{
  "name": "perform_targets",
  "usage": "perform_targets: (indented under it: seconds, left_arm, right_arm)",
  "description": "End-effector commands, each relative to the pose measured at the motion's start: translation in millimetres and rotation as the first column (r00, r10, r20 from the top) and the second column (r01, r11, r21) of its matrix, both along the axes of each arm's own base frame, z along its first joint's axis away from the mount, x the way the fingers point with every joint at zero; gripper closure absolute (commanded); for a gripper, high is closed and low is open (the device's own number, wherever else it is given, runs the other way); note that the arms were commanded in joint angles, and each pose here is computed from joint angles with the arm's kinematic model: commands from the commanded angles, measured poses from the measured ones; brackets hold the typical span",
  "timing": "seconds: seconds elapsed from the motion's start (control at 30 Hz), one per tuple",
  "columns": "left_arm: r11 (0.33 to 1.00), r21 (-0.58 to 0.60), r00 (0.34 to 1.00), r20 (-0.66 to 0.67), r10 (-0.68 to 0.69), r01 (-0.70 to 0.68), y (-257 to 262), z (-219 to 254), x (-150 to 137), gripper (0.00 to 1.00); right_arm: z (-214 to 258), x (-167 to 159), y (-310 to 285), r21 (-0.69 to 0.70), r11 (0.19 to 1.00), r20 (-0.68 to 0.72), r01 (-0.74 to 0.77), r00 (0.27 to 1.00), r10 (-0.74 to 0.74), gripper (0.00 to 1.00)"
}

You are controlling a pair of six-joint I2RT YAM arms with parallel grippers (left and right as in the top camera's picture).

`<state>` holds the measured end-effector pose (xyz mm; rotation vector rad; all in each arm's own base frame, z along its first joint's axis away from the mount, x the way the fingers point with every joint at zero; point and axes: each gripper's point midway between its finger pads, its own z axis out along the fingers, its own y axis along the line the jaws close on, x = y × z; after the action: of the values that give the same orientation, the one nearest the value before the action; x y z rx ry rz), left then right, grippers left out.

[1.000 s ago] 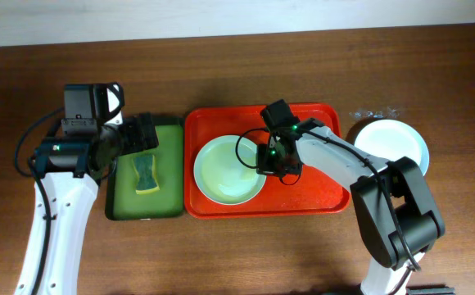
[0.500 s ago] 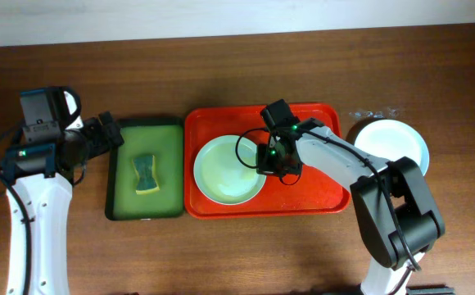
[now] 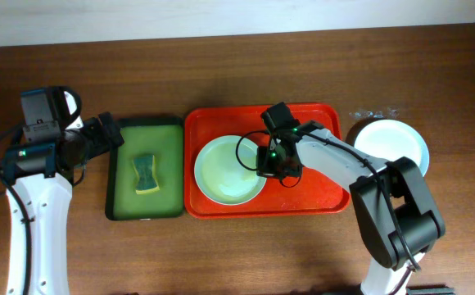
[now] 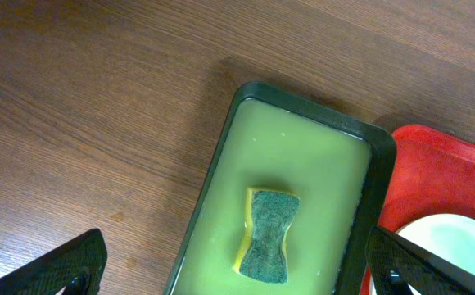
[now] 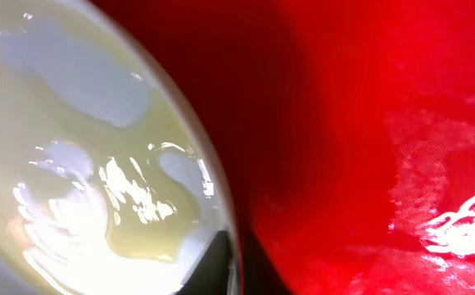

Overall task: Clean dirty plates on tray and stack at the side
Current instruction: 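Retract the left arm to its side rest position, then lift the pale green plate with right gripper and tilt it over the green tray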

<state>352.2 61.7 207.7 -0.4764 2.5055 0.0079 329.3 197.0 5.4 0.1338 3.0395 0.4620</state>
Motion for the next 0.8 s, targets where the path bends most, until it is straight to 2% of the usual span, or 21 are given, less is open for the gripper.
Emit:
perform_targets:
  seconds: [0.0,0.2,0.77]
  left_arm:
    - [1.0,0.001,1.0,0.019,0.019,-0.019,3,7,0,0.01]
    - [1.0,0.001,1.0,0.019,0.019,-0.019,3,7,0,0.01]
    - [1.0,0.001,1.0,0.019,0.02,-0.02,3,7,0,0.01]
  right_arm:
    - [-3,-5,-3,-0.02,1.0,-0.002,-0.008,1.0,0.008,0.96]
    - [13,4,-19,-0.008,0.999,-0.043,0.046,0.998,-0.046,0.96]
    - [50,13,-10,0.017,1.0,-0.051,0.009,0.999,-0.008,0.96]
